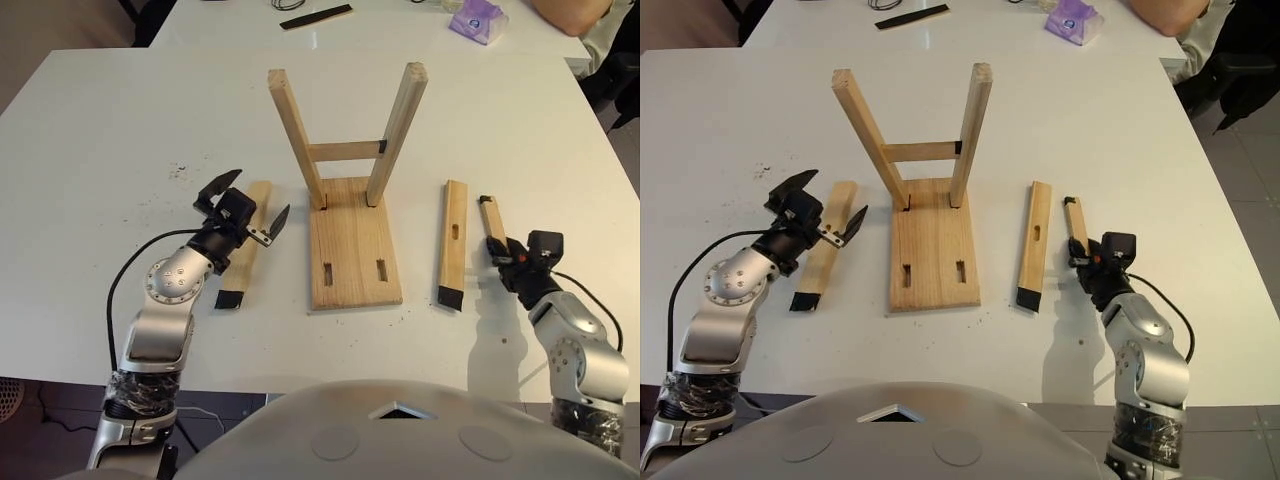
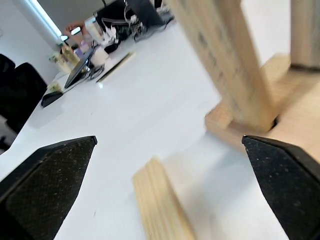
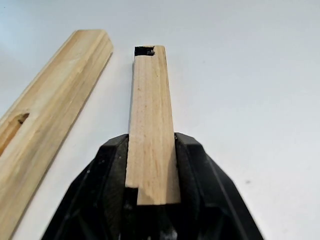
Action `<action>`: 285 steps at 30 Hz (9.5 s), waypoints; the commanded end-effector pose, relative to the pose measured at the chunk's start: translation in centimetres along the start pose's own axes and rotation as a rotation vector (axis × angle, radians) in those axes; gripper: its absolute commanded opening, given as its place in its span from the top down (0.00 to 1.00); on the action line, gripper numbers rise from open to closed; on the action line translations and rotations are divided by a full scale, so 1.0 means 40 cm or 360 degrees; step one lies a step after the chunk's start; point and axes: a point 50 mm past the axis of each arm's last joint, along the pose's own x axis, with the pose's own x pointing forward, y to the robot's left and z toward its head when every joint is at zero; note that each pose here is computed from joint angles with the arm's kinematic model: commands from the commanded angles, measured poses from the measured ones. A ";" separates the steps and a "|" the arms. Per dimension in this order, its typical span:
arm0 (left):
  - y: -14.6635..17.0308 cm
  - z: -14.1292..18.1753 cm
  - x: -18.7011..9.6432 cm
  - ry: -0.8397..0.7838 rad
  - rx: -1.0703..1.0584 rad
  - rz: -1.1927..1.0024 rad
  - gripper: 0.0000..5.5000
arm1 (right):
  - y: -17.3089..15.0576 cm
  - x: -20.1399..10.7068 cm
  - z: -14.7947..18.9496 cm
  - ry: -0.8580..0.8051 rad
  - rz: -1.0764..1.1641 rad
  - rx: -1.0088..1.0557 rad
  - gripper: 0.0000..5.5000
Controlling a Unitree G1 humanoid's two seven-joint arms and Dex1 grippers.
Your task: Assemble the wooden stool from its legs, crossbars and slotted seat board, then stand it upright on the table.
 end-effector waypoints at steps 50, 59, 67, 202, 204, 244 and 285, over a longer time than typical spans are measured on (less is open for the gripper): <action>-0.088 0.334 -0.011 -0.0614 -0.0741 -0.1512 0.76 | 0.311 -0.078 0.371 -0.0382 0.2376 -0.0242 0.76; -0.019 0.307 -0.005 -0.0568 -0.0676 -0.1331 0.76 | 0.297 -0.059 0.349 -0.0309 0.2195 -0.0202 0.55; 0.188 0.175 -0.081 -0.0058 -0.0280 -0.0907 0.76 | 0.229 -0.066 0.346 -0.0467 0.1851 -0.0111 0.55; -0.095 -0.136 -0.208 0.0664 -0.0713 -0.0979 0.45 | 0.251 -0.021 0.273 -0.0468 0.1474 -0.0532 0.55; -0.113 -0.144 -0.190 0.0582 -0.0717 -0.0962 0.45 | 0.258 -0.011 0.272 -0.0478 0.1457 -0.0546 0.55; 0.181 -0.130 -0.146 0.0683 -0.0283 -0.0729 0.30 | 0.254 -0.018 0.248 -0.0456 0.1392 -0.0566 0.55; 0.024 0.362 -0.071 -0.0785 -0.0757 -0.1427 0.63 | 0.332 -0.156 0.414 -0.0626 0.2305 -0.0158 0.33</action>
